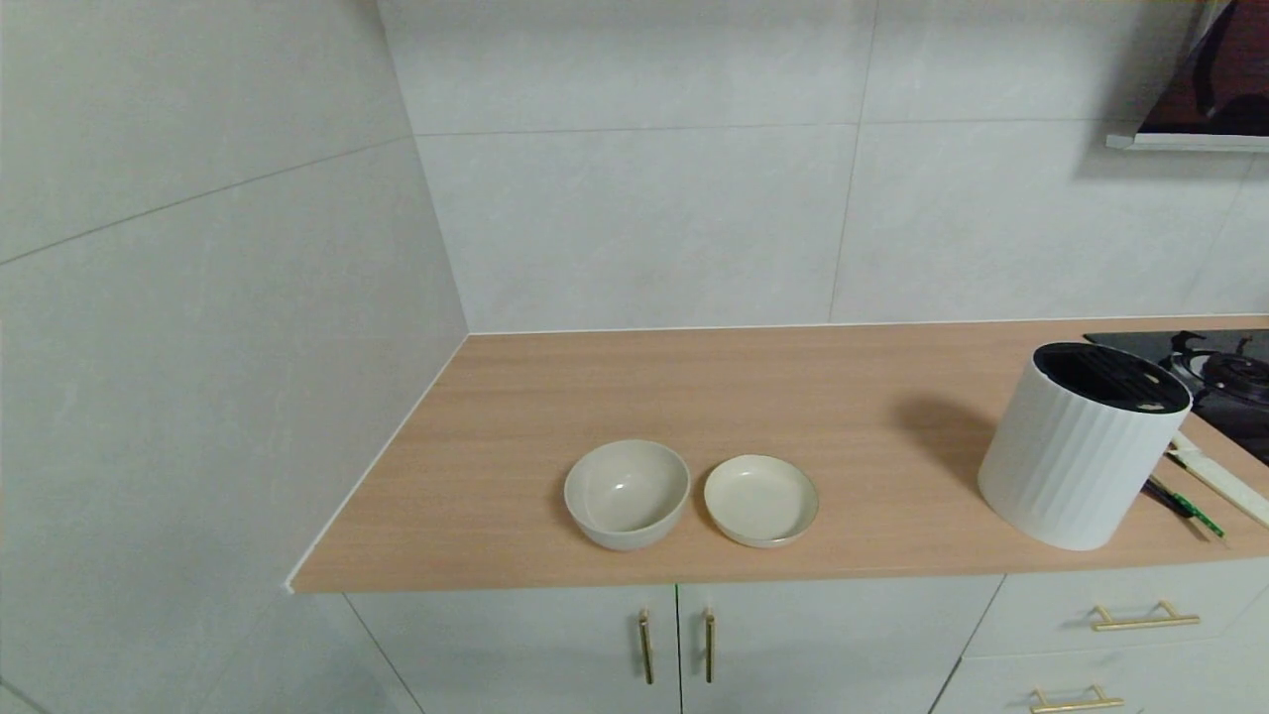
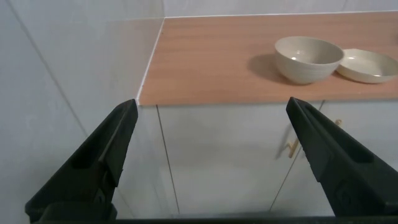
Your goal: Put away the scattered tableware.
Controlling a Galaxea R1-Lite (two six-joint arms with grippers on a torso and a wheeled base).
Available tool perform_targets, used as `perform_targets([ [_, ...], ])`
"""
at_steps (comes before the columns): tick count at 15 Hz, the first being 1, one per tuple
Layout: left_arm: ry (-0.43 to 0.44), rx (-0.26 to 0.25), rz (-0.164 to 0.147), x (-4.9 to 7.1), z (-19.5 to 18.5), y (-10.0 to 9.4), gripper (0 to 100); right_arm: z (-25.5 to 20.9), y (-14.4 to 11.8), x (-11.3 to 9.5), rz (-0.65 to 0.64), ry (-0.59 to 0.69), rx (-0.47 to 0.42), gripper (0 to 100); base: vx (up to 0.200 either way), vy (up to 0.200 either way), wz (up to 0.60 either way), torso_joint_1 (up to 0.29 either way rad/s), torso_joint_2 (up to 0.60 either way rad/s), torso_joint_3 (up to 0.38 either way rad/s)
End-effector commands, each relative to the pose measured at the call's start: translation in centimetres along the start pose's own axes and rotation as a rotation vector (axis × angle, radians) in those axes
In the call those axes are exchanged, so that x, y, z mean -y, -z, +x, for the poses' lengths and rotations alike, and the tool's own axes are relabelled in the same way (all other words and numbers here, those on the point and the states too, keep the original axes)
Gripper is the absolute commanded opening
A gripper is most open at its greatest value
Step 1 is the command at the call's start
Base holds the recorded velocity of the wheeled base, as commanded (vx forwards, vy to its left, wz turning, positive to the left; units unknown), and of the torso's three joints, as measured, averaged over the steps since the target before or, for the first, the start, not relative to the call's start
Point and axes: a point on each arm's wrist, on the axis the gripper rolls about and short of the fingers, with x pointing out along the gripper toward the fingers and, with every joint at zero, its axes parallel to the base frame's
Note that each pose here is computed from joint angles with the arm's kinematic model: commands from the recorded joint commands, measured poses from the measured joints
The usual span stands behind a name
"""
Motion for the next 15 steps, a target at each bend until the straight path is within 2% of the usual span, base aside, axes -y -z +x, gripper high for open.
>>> perform_targets([
  [1, -0.001, -0.001, 0.0, 0.0, 0.0, 0.01, 100, 0.01, 0.0, 0.0, 0.0, -0.001, -0.001, 100, 0.0, 0.0, 0.0, 0.0, 0.0, 0.0],
  [7, -0.001, -0.001, 0.0, 0.0, 0.0, 0.01, 100, 0.01, 0.0, 0.0, 0.002, -0.001, -0.001, 100, 0.0, 0.0, 0.0, -0.026, 0.05, 0.031],
  [15, -0.001, 0.001, 0.0, 0.0, 0.0, -0.01, 100, 0.01, -0.02, 0.0, 0.002, -0.001, 0.0, 100, 0.0, 0.0, 0.0, -0.218, 0.48, 0.259],
])
